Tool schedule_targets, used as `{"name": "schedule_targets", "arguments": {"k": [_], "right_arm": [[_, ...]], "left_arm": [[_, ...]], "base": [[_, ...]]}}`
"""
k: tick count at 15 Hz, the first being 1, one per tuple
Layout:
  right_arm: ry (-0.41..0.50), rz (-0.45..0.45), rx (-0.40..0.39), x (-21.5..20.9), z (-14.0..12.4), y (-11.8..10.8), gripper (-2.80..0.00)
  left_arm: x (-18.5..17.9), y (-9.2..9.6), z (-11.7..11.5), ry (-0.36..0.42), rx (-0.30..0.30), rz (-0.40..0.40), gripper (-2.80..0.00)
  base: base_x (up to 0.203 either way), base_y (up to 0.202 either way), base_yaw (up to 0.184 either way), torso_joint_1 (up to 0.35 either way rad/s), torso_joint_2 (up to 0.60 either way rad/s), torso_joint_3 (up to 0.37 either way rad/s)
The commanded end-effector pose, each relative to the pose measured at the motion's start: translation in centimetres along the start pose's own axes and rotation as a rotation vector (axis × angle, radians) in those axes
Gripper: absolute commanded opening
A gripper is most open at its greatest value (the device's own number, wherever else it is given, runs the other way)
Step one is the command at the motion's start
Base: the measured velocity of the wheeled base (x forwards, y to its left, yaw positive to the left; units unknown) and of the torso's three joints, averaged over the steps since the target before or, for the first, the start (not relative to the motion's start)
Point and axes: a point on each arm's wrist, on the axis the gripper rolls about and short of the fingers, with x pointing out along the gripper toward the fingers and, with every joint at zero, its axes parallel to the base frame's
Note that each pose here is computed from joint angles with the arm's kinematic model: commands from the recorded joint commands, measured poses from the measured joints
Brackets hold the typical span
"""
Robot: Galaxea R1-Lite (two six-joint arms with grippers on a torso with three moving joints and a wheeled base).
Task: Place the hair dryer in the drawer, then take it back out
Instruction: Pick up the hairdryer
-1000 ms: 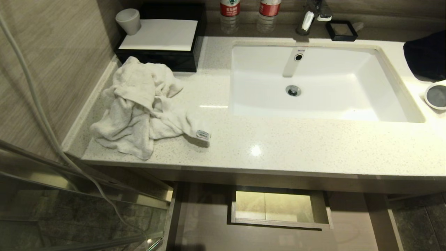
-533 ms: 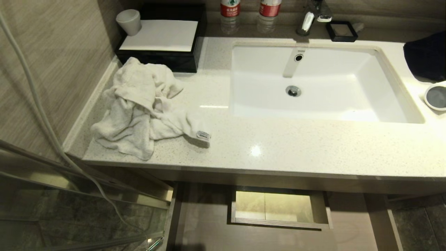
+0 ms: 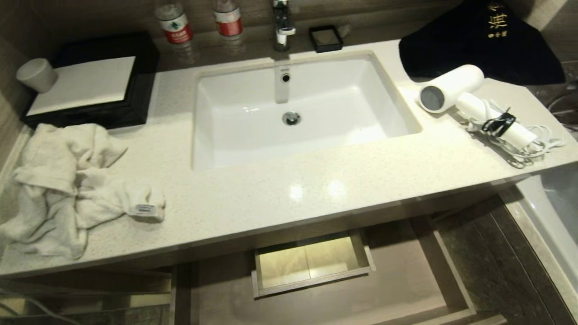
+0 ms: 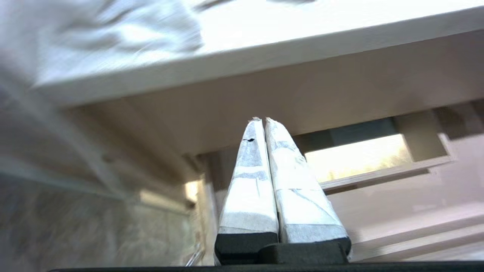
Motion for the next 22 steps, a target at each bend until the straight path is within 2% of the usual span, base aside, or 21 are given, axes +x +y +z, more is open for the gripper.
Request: {"name": "schedule_targets", "arguments": {"k": [1,9,18,22], "right_arm": [[0.001,0.001,-0.001,0.01,0.00,0.00,-2.80],[0.002,0.002,-0.003,0.01,-0.01,0.00,-2.80],[0.003,0.000,-0.004,0.01,-0.01,0.00,-2.80],[0.003,0.000,-0.006,0.01,-0.01,0.00,-2.80]], "left_arm": [[0.00,0.00,0.05,0.000,-0.001,0.000,-2.80],[0.00,0.00,0.00,0.000,-0.001,0.000,-2.80],[0.00,0.00,0.00,0.000,-0.001,0.001,-2.80],[0.01,0.00,0.01,0.001,-0.001,0.000,-2.80]], "base": [[-0.001,0.000,-0.081,0.007,0.00,-0.001],[0.000,0.000,0.000,0.026,-0.02,0.009],[0.000,0.000,0.000,0.370,-0.30,0.066],[0.000,0.000,0.000,0.136,-0.12,0.016]]}}
